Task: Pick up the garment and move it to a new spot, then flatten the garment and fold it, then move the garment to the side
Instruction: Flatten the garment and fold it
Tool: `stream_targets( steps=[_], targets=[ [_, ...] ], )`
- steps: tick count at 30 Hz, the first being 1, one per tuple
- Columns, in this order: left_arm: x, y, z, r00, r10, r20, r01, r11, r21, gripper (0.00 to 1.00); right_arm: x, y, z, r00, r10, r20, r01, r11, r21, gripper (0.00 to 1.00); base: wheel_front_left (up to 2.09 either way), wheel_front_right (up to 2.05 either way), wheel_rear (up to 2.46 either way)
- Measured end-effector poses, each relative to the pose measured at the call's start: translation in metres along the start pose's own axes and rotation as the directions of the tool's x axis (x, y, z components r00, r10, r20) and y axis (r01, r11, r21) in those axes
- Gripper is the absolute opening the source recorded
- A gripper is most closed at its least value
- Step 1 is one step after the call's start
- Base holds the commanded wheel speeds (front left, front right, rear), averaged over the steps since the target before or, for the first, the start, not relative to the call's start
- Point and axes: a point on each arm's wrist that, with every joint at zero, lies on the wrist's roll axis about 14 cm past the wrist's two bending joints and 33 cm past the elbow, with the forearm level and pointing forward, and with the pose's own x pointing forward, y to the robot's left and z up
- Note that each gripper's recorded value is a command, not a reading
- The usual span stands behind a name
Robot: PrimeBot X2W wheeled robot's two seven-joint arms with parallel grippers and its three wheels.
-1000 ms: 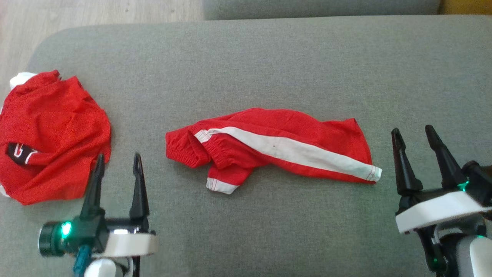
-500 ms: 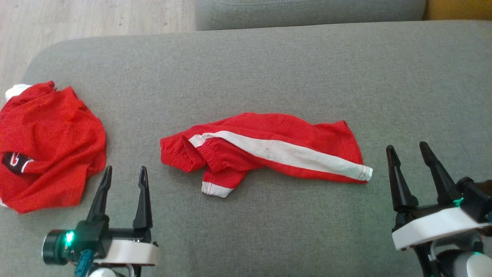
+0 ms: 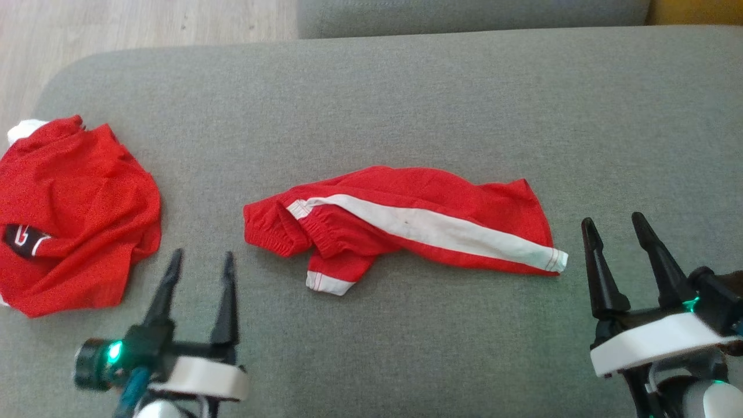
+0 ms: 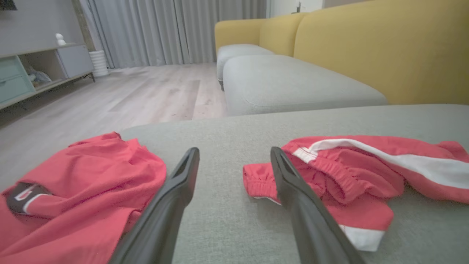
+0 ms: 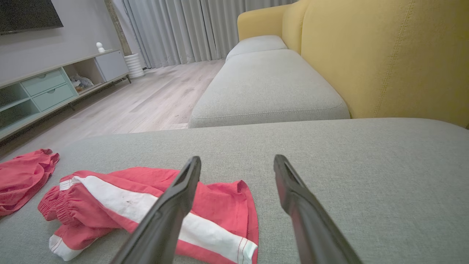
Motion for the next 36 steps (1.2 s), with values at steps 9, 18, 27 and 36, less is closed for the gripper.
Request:
stream_targets(
  steps=[9,18,27,36],
  targets=[
    [0.051,-0.066,0.017,0.946,-0.296,-0.13,0.302,0.953,0.031,1.0,0.013,0.0,-0.012,0.999,0.008,-0.041,-0.008,1.0,0.008,1.0,0.0,0.0,0.0],
    [0.073,-0.096,-0.025,0.827,-0.394,-0.401,0.455,0.888,0.068,1.0,0.02,-0.005,-0.018,0.998,-0.006,-0.059,0.007,1.0,0.024,1.0,0.0,0.0,0.0],
    [0.072,-0.096,-0.048,0.766,-0.381,-0.518,0.489,0.868,0.085,1.0,0.019,-0.011,-0.026,0.997,-0.021,-0.08,0.025,0.999,0.041,1.0,0.0,0.0,0.0],
    [0.083,-0.098,-0.038,0.815,-0.374,-0.442,0.465,0.878,0.115,0.0,0.014,-0.015,-0.058,0.982,-0.035,-0.186,0.045,0.998,0.05,1.0,0.0,0.0,0.0]
  ],
)
